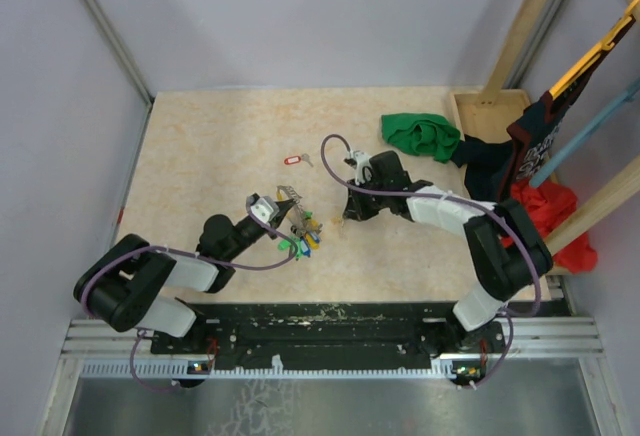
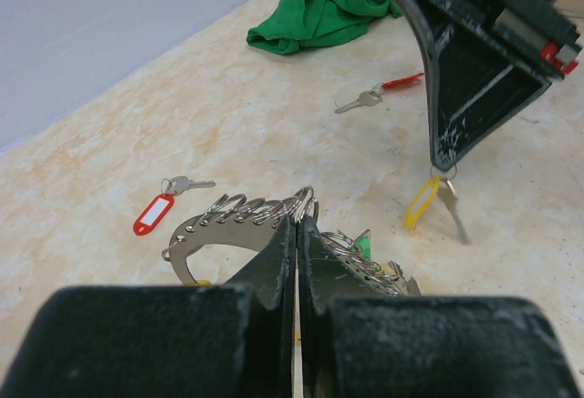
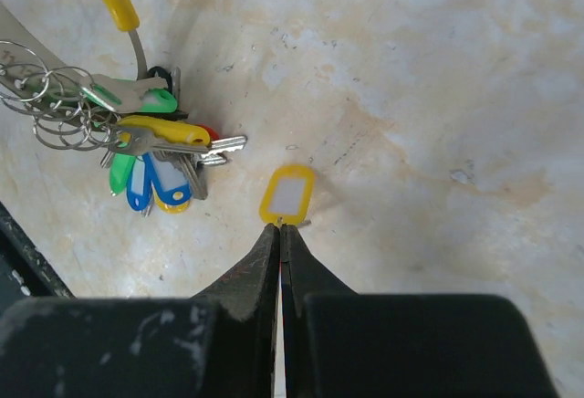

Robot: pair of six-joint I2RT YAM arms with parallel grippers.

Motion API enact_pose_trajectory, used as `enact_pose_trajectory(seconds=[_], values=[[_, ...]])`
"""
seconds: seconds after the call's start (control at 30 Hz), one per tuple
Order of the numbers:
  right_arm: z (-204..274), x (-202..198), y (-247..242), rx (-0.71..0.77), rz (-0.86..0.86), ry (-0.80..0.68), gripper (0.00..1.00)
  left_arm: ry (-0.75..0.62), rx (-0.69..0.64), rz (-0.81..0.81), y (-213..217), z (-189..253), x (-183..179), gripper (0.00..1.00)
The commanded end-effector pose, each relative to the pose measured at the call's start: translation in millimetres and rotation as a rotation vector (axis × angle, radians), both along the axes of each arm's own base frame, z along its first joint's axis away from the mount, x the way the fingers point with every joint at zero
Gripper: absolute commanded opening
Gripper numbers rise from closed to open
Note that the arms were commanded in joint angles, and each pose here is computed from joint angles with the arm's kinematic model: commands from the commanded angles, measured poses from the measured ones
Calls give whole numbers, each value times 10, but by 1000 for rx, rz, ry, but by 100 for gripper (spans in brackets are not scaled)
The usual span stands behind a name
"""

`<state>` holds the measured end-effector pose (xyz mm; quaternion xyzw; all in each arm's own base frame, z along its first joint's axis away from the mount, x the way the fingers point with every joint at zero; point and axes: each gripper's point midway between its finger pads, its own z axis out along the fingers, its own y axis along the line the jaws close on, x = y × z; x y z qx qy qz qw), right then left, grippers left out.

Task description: Put the keys on the keyring

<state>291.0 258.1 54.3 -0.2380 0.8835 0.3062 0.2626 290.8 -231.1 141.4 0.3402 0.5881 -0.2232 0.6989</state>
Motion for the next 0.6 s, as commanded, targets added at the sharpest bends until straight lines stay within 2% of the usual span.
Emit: enact_pose_trajectory(seconds=[0.0, 0.27, 0.57], values=[[384, 116, -167, -81, -35, -148, 0, -44, -35, -14, -39, 178, 32, 0], [619, 46, -405, -189, -94, -272, 0, -45, -32, -27, -57, 180, 17, 0], [507, -60, -556, -354, -116, -199, 0, -37, -29, -59, -106, 161, -8, 0]])
